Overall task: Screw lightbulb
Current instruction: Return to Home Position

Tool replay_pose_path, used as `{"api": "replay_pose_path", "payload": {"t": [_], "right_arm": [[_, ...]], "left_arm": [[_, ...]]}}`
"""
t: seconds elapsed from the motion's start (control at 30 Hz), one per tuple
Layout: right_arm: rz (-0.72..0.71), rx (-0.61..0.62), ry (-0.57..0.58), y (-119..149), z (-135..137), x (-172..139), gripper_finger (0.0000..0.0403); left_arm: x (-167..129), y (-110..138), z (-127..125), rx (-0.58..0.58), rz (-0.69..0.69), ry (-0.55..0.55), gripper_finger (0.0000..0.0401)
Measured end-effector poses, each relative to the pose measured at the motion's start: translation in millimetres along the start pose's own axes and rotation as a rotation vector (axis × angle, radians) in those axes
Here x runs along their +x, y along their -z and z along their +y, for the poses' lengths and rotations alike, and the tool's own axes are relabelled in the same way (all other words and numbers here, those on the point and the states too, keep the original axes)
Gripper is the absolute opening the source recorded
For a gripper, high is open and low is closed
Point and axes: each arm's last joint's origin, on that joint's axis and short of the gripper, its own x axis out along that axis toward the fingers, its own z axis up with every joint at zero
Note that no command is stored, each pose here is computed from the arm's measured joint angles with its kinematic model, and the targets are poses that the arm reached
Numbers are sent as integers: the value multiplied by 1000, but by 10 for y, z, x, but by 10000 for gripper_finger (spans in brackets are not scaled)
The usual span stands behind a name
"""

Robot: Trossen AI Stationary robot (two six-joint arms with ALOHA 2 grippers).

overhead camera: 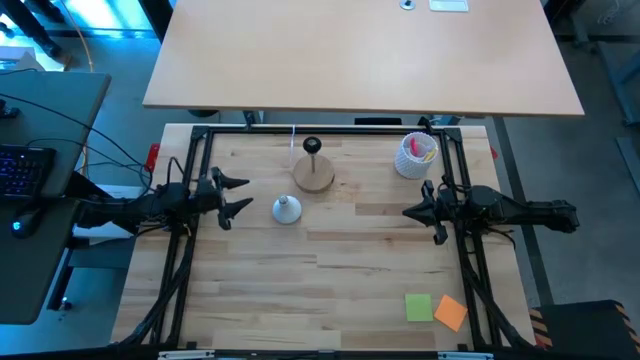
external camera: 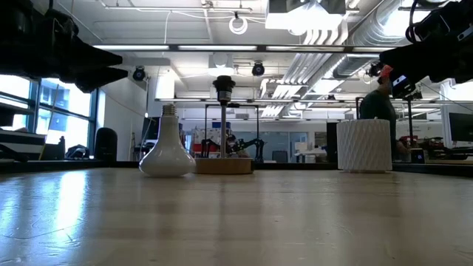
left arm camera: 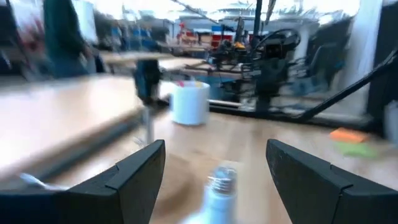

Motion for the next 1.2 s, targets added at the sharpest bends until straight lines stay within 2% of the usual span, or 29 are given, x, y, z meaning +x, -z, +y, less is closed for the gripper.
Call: {"api": "replay_pose_path", "payload": {"t": [0.1,0.37,1.2], "right_arm": [[1,0,0,1,0,0,0],[1,0,0,1,0,0,0],[1,0,0,1,0,0,0]], "left_arm": [[0,6,-22,-151,34,68,275],[-8,41,-82,-64,76,274,275],[-7,43,-83,-64,76,276,275]]}}
